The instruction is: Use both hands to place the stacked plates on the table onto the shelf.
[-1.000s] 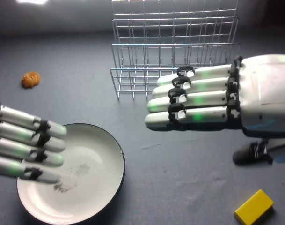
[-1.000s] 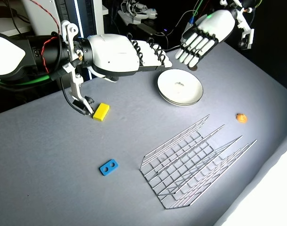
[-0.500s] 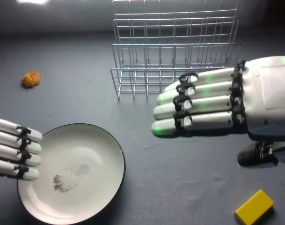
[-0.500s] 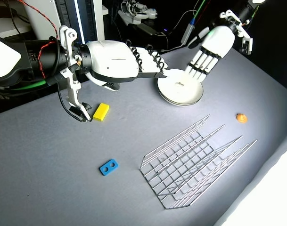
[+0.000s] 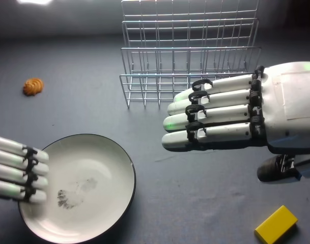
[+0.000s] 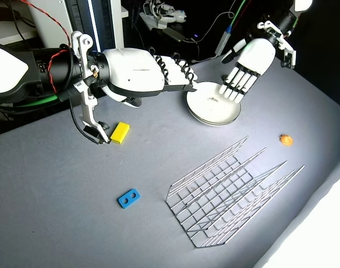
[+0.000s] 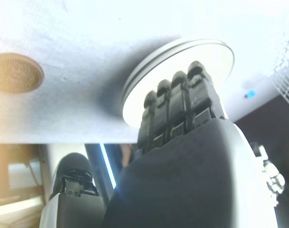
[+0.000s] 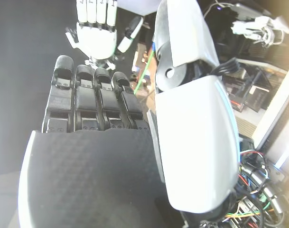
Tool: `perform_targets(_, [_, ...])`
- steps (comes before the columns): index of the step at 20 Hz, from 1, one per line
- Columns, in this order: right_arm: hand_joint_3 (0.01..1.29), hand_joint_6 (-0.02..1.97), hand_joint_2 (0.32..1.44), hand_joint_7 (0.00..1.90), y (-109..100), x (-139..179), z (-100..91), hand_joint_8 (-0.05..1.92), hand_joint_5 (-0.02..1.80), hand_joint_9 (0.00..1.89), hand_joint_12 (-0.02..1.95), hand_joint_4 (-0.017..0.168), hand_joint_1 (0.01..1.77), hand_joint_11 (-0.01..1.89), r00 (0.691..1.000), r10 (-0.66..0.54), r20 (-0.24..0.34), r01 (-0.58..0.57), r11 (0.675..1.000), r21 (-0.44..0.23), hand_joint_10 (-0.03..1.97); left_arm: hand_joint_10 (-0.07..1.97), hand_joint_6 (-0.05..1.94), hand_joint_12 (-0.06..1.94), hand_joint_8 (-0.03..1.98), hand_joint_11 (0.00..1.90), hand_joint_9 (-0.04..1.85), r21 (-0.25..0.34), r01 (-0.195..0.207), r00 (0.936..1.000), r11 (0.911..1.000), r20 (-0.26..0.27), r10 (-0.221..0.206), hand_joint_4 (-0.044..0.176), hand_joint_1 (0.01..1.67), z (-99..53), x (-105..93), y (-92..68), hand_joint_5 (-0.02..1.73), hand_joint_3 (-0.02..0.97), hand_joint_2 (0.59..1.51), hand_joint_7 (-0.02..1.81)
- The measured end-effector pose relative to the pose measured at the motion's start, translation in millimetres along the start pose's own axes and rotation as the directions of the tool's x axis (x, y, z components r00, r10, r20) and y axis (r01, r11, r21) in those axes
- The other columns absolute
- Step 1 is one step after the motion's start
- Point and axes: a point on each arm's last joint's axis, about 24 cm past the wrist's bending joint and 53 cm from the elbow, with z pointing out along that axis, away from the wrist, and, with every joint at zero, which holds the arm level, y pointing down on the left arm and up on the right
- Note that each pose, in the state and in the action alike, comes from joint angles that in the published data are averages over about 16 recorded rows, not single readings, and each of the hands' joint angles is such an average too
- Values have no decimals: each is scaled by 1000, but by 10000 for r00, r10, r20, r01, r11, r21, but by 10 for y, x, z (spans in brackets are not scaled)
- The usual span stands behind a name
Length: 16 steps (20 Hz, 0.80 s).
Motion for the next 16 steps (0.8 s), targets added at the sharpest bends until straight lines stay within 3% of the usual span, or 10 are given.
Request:
perform_targets(8, [13,22,950,11,-37,137,104,12,18,21,278,0,1287,13,9993,-266,-277,269,9996,91,5,4,-13,4,0,18,51,-105,547,9984,9984,-119,-548,-2,25,103,113,-22,111,2,1151,89])
perform_targets(16, [13,23,958,12,-50,216,266,12,22,22,265,4,1250,13,9953,-913,-333,917,9958,87,4,4,-15,2,-5,20,59,-91,1249,9918,9921,274,-1246,-1,26,296,68,-147,100,1,1155,74])
